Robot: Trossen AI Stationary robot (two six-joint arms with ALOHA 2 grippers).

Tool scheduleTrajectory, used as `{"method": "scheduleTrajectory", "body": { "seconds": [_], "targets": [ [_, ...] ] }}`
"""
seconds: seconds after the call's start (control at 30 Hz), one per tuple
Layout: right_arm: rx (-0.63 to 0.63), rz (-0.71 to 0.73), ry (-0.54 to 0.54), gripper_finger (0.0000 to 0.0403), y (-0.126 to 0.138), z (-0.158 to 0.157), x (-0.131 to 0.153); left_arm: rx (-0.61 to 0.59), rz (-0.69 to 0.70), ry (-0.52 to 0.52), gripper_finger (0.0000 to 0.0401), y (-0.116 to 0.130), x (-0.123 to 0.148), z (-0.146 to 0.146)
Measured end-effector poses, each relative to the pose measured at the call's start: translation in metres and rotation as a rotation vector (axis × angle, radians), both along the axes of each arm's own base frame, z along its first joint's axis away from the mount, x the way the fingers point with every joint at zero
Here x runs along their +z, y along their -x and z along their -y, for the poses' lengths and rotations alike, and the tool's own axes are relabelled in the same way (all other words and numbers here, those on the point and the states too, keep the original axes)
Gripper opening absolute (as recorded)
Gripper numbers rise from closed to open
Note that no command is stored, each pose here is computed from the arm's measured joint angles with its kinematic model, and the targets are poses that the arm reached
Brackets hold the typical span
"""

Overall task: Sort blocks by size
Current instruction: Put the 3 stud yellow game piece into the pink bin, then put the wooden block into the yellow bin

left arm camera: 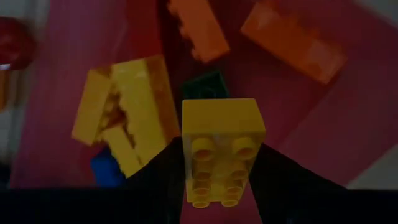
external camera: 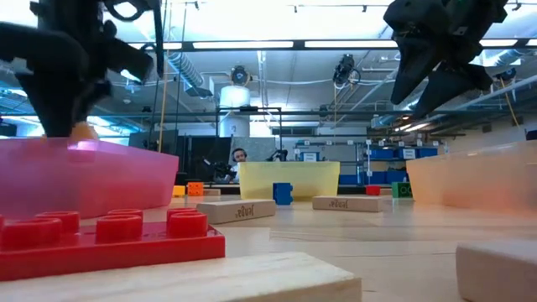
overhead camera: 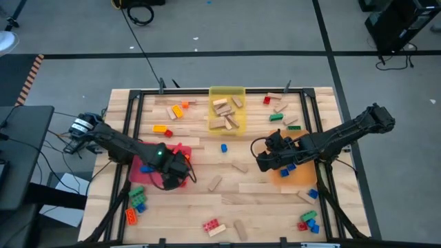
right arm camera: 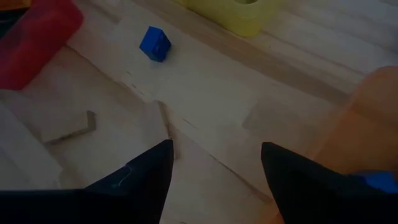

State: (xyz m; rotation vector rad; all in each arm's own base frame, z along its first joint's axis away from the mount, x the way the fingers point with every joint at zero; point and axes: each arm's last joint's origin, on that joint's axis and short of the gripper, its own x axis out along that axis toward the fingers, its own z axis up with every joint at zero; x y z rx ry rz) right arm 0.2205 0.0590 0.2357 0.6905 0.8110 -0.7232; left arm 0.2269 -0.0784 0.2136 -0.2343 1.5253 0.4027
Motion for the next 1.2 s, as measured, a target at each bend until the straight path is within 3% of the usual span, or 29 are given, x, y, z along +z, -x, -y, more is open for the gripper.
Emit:
{"method": "scheduleTrajectory", "body": {
  "seconds": [0.23,0.7,0.87,1.0,1.2],
  "targets": [
    [0.001,0.002,-0.004,0.0259,0.0,0.0,0.0,0.009,0.03,-0.045,0.0164,-0.002,-0.011,-0.007],
    [0.003,0.001,-0.003,0.0256,0.0,0.0,0.0,0.01,0.026,-0.053,0.0243,-0.001,-0.011,-0.008],
    [0.003,0.0,-0.003,0.0257,0.0,0.0,0.0,-0.06,0.02,-0.057,0.0244,-0.001,-0.011,-0.008],
    [0.005,0.0,-0.003,0.0259,0.0,0.0,0.0,-0.064,0.095,-0.075,0.0244,-0.008,-0.01,-0.007],
    [0.003,0.011,-0.007,0.0254,-0.001,0.0,0.0,0.014,0.252,0.024,0.0243,-0.026,0.007,0.001]
  ]
}}
